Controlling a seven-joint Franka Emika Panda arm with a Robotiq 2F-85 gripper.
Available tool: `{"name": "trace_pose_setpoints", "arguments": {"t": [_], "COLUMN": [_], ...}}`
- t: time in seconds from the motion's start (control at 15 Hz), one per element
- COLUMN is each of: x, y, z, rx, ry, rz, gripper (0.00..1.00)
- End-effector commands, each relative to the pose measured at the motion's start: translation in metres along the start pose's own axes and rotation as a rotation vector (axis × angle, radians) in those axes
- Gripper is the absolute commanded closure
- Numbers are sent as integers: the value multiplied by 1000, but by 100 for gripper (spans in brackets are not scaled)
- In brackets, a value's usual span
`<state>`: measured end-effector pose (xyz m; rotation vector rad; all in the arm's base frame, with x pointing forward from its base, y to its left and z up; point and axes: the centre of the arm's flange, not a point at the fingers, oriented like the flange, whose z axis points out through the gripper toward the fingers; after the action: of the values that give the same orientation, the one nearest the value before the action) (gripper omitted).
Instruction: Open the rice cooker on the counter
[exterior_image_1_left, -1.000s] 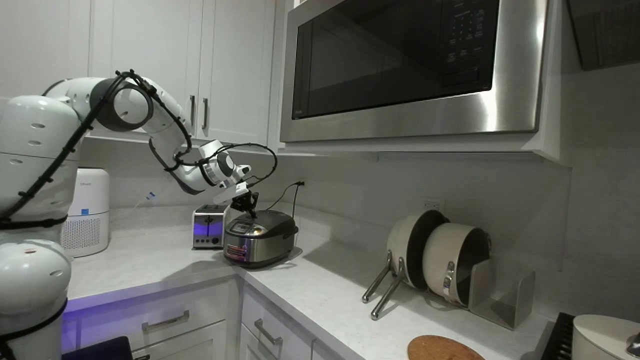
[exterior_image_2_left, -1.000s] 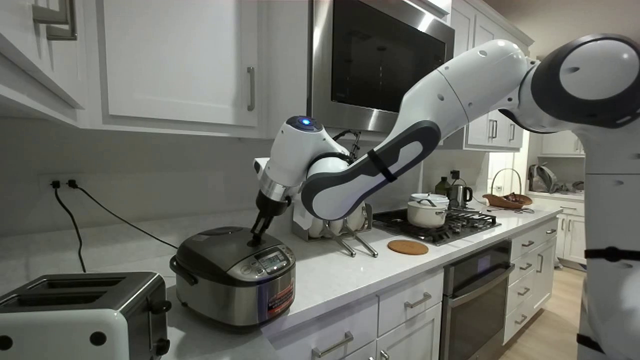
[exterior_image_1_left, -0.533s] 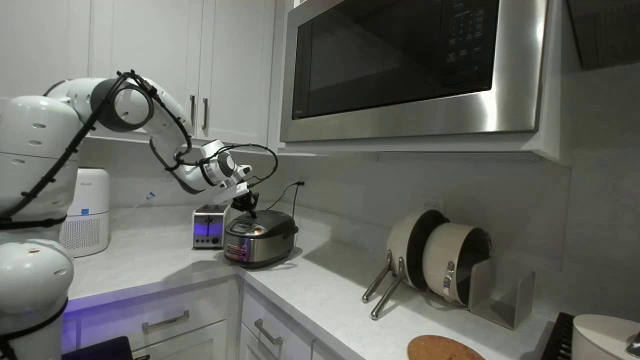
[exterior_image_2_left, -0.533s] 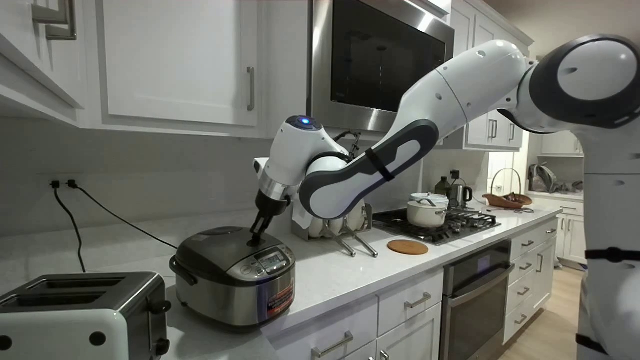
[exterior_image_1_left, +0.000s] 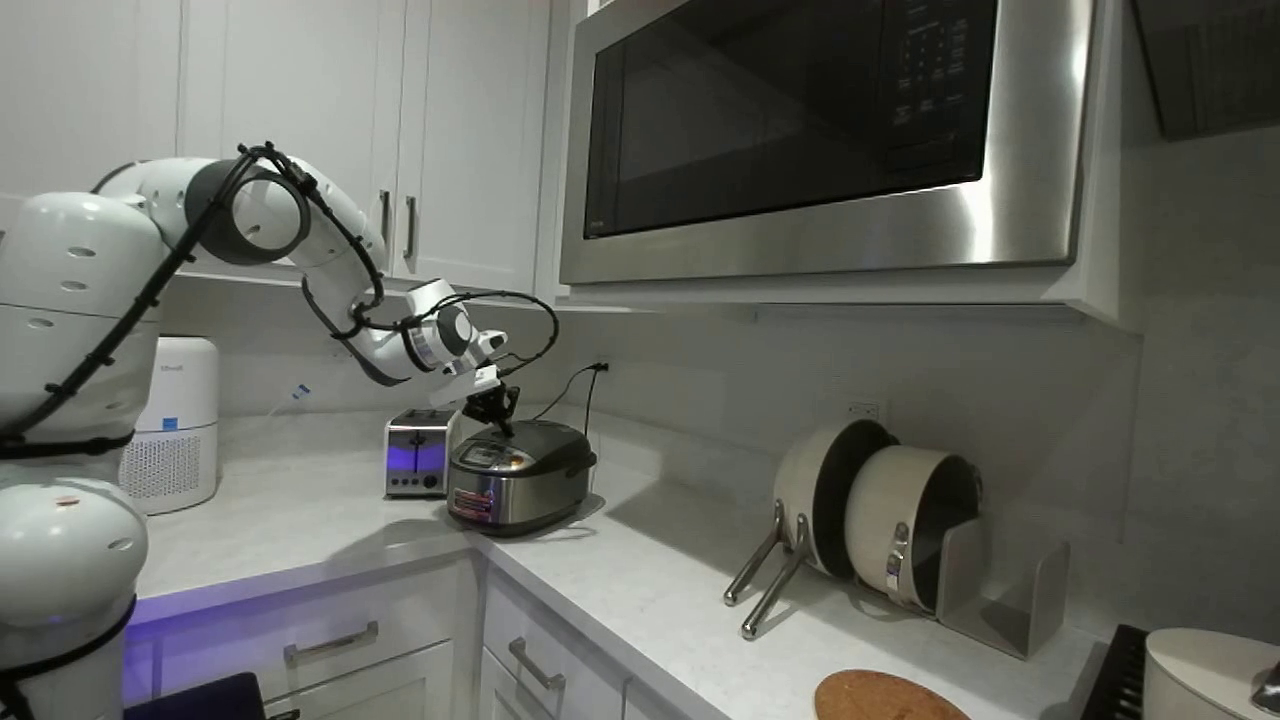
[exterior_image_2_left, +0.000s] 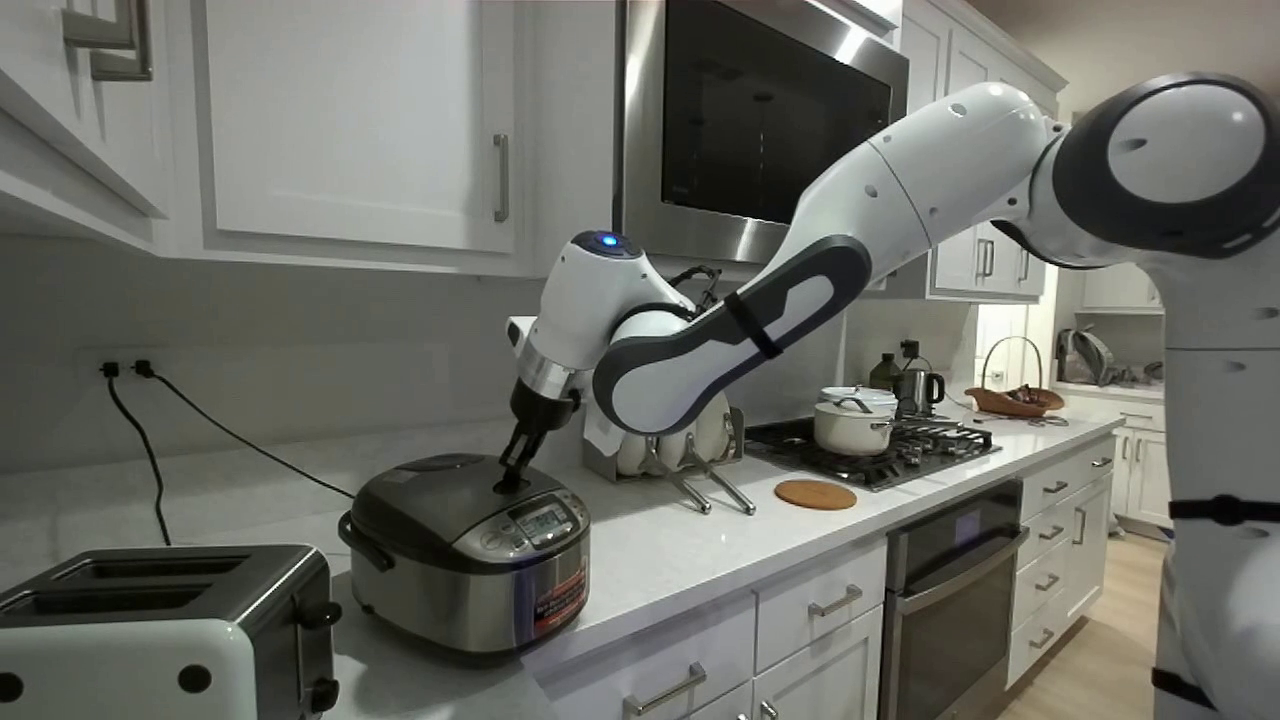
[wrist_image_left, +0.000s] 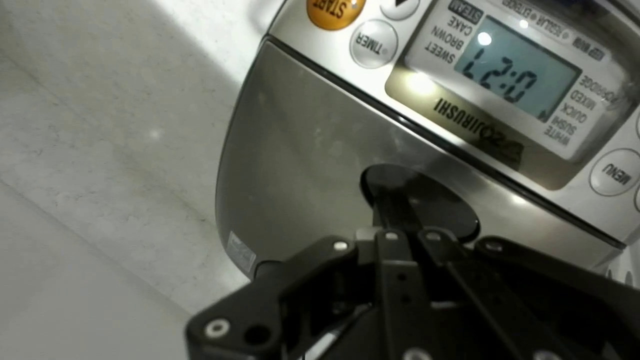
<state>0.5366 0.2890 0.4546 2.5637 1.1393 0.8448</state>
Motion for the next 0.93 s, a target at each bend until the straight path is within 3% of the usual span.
{"name": "trace_pose_setpoints", "arguments": {"t": [0.0,0.87], "x": [14,62], "y": [-2,3], "z": [14,-81], "rx": [13,-167], "ry": [-8,38], "rz": [-20,-131], "gripper": [100,100]}}
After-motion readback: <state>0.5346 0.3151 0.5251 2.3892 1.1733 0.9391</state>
